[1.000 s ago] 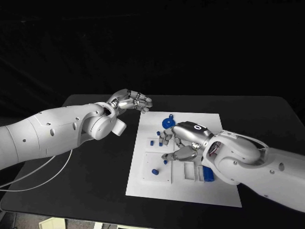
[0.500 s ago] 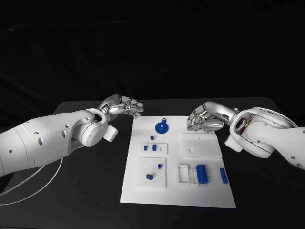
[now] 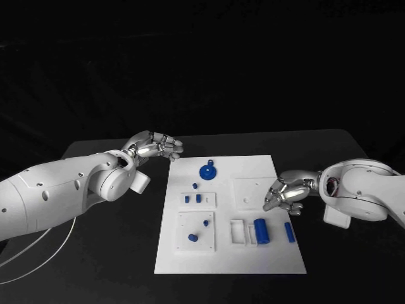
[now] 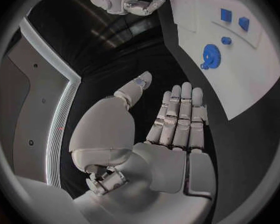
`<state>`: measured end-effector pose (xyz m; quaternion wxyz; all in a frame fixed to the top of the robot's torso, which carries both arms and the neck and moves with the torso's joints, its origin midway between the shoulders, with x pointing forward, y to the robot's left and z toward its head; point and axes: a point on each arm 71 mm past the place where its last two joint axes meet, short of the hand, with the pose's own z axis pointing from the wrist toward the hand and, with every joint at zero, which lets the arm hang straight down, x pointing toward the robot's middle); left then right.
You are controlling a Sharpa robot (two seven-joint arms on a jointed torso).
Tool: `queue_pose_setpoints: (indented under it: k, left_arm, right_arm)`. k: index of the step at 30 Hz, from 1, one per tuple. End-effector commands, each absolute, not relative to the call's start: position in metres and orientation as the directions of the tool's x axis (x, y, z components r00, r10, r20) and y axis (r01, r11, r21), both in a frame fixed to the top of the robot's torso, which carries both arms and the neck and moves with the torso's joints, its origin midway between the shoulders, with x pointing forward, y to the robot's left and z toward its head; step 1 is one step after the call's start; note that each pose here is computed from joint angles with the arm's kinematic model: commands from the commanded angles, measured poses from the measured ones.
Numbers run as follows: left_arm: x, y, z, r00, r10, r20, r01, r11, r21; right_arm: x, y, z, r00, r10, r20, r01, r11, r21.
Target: Assemble the parts on the task board
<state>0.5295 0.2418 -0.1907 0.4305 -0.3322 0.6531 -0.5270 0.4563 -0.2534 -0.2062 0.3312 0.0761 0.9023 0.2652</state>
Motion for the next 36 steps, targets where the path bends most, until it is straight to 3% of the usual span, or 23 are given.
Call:
queue_pose_setpoints:
  k: [1,13,36]
  left_arm:
    - [0.528,0.239,-0.193,-0.425,-0.885,-0.188,0.027,0.195,-0.980]
    - [0.528,0.230,-0.207,-0.432,-0.888,-0.156,-0.003,0.174,-0.985]
    - [0.528,0.225,-0.206,-0.441,-0.887,-0.138,0.013,0.148,-0.989]
  right_arm:
    - [0.450,-0.257,-0.212,-0.803,0.284,-0.524,0.026,0.895,0.446]
    - [0.435,-0.253,-0.230,-0.811,0.277,-0.516,0.100,0.934,0.344]
    - [0.432,-0.219,-0.251,-0.775,0.227,-0.590,0.055,0.954,0.295]
